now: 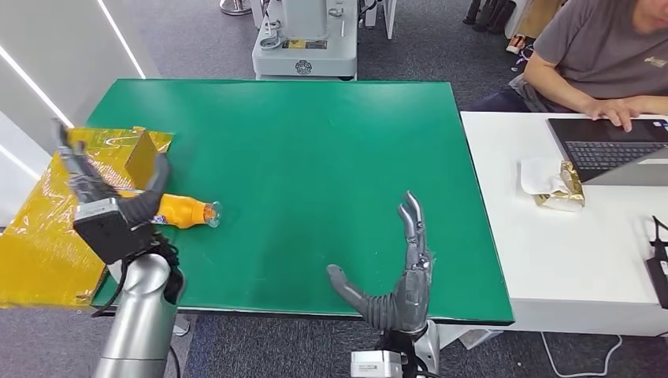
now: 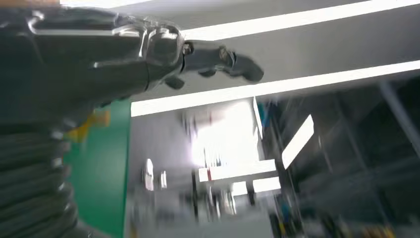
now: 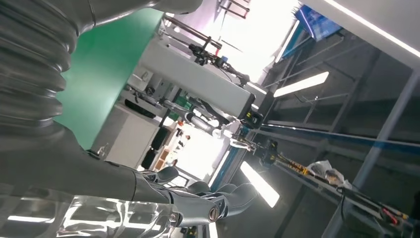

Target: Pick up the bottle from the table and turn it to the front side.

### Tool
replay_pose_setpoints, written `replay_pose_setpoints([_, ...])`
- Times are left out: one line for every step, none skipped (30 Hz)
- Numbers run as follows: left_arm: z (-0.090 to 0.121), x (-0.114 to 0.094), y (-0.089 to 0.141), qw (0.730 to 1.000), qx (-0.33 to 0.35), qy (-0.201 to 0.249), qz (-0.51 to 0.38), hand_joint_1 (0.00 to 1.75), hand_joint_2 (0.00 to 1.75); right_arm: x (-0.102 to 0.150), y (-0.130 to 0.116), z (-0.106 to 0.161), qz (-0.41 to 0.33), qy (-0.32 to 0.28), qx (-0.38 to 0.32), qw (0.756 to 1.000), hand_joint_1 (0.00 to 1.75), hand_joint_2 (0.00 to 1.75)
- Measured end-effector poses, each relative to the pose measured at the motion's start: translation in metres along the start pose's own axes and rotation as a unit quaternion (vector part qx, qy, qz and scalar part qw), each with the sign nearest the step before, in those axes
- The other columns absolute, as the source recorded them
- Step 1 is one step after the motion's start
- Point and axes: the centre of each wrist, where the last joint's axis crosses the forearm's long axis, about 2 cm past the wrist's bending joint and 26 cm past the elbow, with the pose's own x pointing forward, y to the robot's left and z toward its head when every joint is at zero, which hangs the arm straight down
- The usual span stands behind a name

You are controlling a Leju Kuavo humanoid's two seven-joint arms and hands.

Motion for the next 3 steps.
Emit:
replay_pose_setpoints([0.010,0.003,-0.011,0.998,-0.033,0.014,0.044,0.00,1.75,0.000,0.000,-0.002,-0.005,0.001,-0.005,1.000,0.00,1.75])
replay_pose_setpoints([0.019,0.006,-0.021,0.994,-0.064,0.025,0.083,0.00,1.75,0.001,0.001,-0.004,-0.010,0.002,-0.009,1.000,0.00,1.75])
replay_pose_setpoints([0.025,0.008,-0.025,0.991,-0.080,0.030,0.100,0.00,1.75,0.001,0.001,-0.005,-0.012,0.002,-0.011,1.000,0.00,1.75])
